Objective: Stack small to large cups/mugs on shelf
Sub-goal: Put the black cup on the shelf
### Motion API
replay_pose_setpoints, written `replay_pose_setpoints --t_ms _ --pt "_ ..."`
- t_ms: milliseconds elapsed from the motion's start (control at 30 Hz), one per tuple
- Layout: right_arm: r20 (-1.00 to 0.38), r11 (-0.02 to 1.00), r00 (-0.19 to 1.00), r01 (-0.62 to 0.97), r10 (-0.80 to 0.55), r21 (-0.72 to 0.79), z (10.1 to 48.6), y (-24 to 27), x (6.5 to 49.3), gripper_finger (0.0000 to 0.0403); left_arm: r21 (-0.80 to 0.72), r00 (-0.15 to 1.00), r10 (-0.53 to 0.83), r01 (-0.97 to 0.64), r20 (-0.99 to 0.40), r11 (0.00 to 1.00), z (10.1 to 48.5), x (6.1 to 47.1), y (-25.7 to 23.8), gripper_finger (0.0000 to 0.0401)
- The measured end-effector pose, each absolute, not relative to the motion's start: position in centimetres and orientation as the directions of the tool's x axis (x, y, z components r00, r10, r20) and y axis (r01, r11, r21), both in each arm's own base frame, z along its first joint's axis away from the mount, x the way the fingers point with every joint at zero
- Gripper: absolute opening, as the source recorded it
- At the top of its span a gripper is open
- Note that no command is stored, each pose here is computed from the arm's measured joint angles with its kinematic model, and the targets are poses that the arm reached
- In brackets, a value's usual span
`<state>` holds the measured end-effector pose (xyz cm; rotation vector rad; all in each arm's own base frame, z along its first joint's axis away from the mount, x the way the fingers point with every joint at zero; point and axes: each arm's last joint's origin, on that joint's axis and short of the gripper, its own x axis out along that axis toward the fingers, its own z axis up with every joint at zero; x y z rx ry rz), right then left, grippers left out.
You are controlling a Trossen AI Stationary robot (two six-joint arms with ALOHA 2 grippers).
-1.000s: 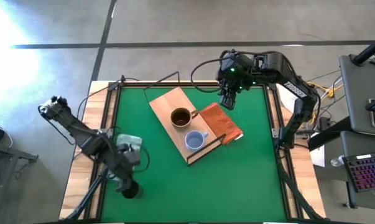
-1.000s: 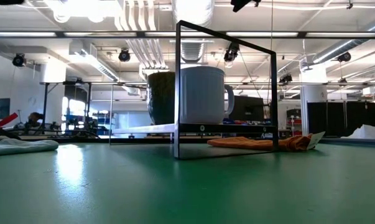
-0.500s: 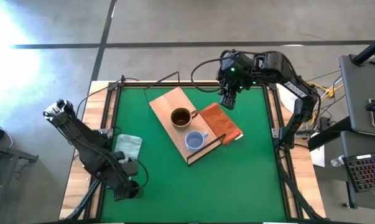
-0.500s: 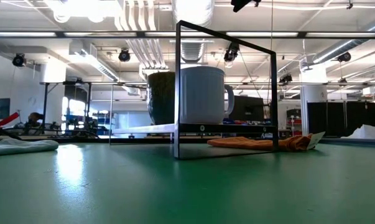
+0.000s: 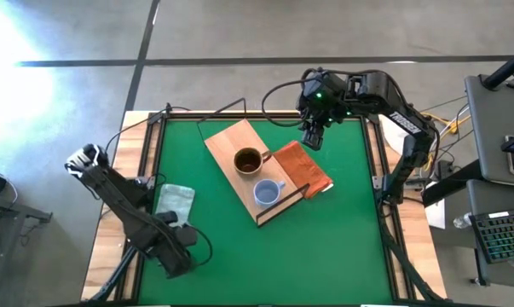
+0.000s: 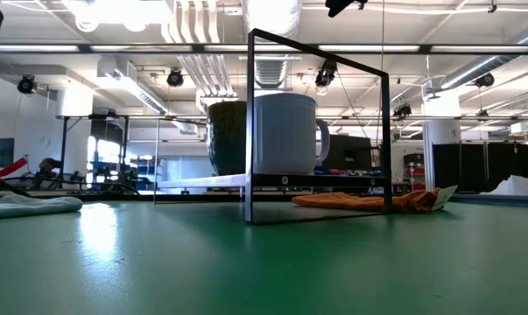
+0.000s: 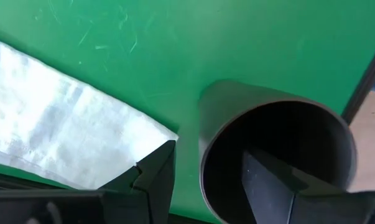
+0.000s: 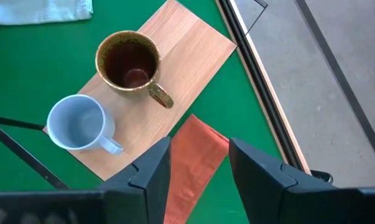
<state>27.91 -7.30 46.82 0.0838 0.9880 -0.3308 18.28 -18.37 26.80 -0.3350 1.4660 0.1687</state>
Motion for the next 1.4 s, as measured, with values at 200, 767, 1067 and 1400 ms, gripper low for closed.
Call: replay_pose_setpoints --t_ms 200,767,1067,1400 --pt "-0.830 0.947 0.505 0.311 -0.236 -0.080 46.82 -7.30 27.91 0.0155 -0.091 0.082 -0.068 -0.321 -0.994 0.943 26.09 18.59 -18.68 0.0145" --pt "-0.831 0.951 0.505 0.297 -0.236 -0.089 46.81 -7.30 27.92 0.0155 -0.088 0.081 -0.065 -0.328 -0.995 0.941 25.97 18.70 -18.67 0.0004" --pt "-0.831 0.951 0.505 0.297 -0.236 -0.089 46.81 -7.30 27.92 0.0155 -0.087 0.083 -0.063 -0.328 -0.995 0.941 25.97 18.72 -18.66 0.0001" --pt "-0.831 0.949 0.505 0.303 -0.236 -0.085 46.81 -7.30 27.92 0.0155 -0.086 0.090 -0.060 -0.326 -0.994 0.942 25.98 18.74 -18.67 0.0000"
